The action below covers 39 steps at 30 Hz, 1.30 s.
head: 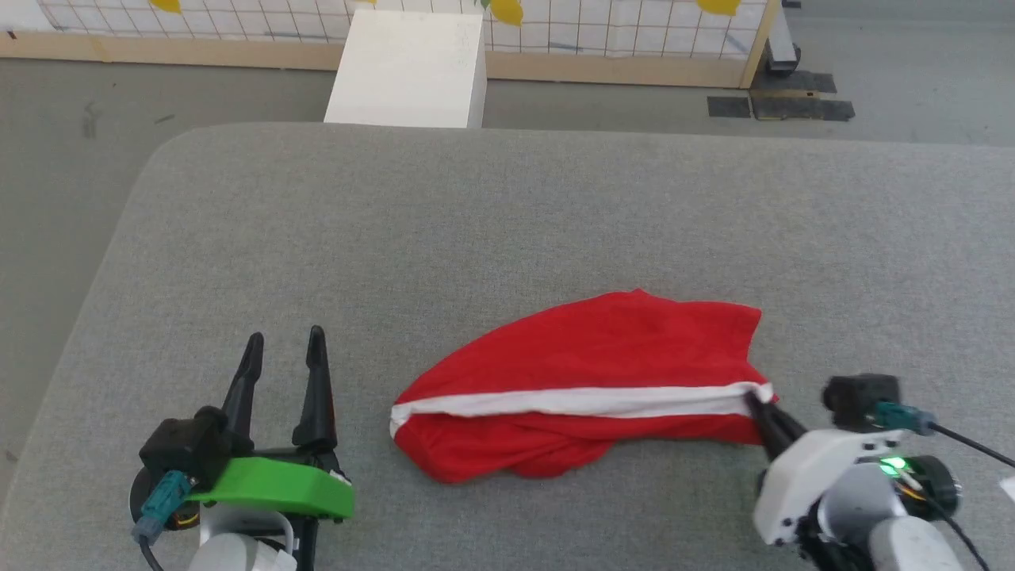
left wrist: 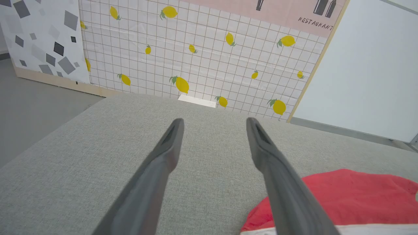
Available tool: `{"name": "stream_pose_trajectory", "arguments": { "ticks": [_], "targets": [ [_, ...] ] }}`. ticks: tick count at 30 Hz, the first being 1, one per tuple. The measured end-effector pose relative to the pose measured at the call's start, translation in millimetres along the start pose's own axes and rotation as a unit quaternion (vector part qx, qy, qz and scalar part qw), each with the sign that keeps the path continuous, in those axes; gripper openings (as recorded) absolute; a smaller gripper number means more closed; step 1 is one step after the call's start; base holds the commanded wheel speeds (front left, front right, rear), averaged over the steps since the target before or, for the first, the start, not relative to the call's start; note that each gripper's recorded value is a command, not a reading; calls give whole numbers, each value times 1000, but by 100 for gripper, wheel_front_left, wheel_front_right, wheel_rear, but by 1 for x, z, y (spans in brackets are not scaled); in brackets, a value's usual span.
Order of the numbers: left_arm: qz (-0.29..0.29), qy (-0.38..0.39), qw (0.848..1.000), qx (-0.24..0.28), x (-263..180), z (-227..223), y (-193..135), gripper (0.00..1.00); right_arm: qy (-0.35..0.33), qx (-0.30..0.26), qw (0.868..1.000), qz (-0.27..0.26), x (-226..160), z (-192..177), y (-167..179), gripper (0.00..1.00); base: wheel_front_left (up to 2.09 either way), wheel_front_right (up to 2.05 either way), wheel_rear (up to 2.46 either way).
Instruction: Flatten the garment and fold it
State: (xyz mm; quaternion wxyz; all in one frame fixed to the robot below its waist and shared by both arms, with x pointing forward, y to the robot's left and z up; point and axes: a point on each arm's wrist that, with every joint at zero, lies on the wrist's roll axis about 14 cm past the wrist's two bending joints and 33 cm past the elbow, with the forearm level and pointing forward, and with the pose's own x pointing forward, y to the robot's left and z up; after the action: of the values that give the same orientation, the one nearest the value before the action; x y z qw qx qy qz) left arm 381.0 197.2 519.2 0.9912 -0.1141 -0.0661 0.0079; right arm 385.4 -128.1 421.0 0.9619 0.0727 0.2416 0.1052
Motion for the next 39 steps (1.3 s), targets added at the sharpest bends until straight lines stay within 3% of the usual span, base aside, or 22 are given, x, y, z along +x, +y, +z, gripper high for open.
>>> {"name": "stream_pose_trajectory", "arguments": {
  "ticks": [7,12,19,25,28,39],
  "targets": [
    [-24,29,999,-9,-13,-17,-15,100,-14,5,996,-83,-31,-2,-52,0,0,0,0],
    [-70,112,991,-28,-29,-51,-43,100,-10,10,993,-113,-51,-8,-70,0,0,0,0],
    [-151,237,957,-67,-54,-78,-92,100,-13,17,992,-121,-64,-10,-73,0,0,0,0],
    [-175,346,916,-99,-89,-100,-101,100,-14,17,993,-117,-66,-11,-70,0,0,0,0],
    [-180,372,903,-113,-97,-104,-105,100,-12,16,993,-115,-65,-13,-69,0,0,0,0],
    [-181,407,885,-139,-95,-118,-114,100,0,20,993,-114,-62,-19,-69,0,0,0,0]
  ]
}}
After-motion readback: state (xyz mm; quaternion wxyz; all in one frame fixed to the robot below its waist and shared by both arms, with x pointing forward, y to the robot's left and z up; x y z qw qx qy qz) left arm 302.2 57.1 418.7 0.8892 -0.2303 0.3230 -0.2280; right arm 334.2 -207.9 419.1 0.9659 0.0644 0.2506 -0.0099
